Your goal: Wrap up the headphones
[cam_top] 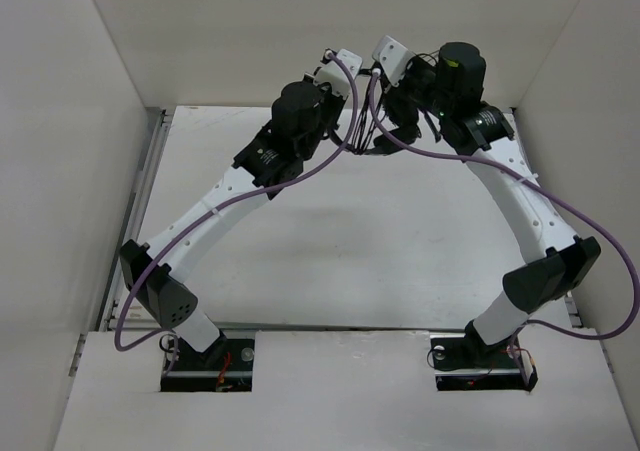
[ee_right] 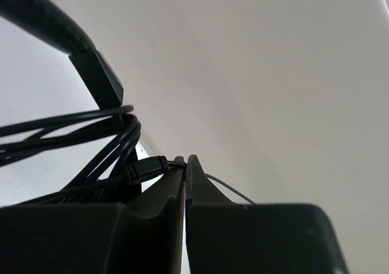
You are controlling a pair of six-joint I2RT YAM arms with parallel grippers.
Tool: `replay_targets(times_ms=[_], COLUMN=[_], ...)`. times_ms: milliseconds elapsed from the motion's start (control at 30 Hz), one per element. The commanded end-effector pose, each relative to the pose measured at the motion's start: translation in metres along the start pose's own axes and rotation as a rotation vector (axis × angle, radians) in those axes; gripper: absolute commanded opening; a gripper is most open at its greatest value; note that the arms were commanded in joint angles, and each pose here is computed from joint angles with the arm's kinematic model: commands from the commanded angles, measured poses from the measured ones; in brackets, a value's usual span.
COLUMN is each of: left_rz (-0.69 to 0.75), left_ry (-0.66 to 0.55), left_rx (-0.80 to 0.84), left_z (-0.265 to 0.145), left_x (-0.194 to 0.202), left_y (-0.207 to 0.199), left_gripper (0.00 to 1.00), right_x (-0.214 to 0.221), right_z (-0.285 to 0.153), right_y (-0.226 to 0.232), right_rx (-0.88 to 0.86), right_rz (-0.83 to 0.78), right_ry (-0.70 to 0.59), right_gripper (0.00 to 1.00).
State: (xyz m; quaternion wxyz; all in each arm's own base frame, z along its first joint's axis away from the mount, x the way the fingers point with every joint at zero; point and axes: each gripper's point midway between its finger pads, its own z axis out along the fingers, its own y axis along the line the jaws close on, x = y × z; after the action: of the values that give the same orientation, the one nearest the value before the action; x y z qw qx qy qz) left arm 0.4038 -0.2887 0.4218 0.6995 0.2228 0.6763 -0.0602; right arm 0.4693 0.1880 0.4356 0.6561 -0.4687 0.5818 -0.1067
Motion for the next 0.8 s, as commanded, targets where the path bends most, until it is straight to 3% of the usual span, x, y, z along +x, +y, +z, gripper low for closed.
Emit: replay_targets(times_ms=[0, 567, 767], left_rz=[-0.073, -0.088, -0.117], left_ry=[-0.142, -0.035, -0.065], left_rx=[0.164, 0.239, 0.28], left_z=[-0.034, -0.034, -0.042], left_x=[-0.062, -0.029, -0.045], left_y=[-0.022, -0.035, -0.04], left_gripper=[0.01, 0.0, 0.0], right_x=[-0.017, -0.049, -0.04], right_z=[-0.015, -0.03, -0.023], right_y=[-0.054, -0.058, -0.054], right_rx=[0.165, 0.125, 0.097], right_rz=[0.019, 0.045, 0.08], right_ry=[-0.05, -0.141, -0.141], right_gripper=[0.0, 0.0, 0.0])
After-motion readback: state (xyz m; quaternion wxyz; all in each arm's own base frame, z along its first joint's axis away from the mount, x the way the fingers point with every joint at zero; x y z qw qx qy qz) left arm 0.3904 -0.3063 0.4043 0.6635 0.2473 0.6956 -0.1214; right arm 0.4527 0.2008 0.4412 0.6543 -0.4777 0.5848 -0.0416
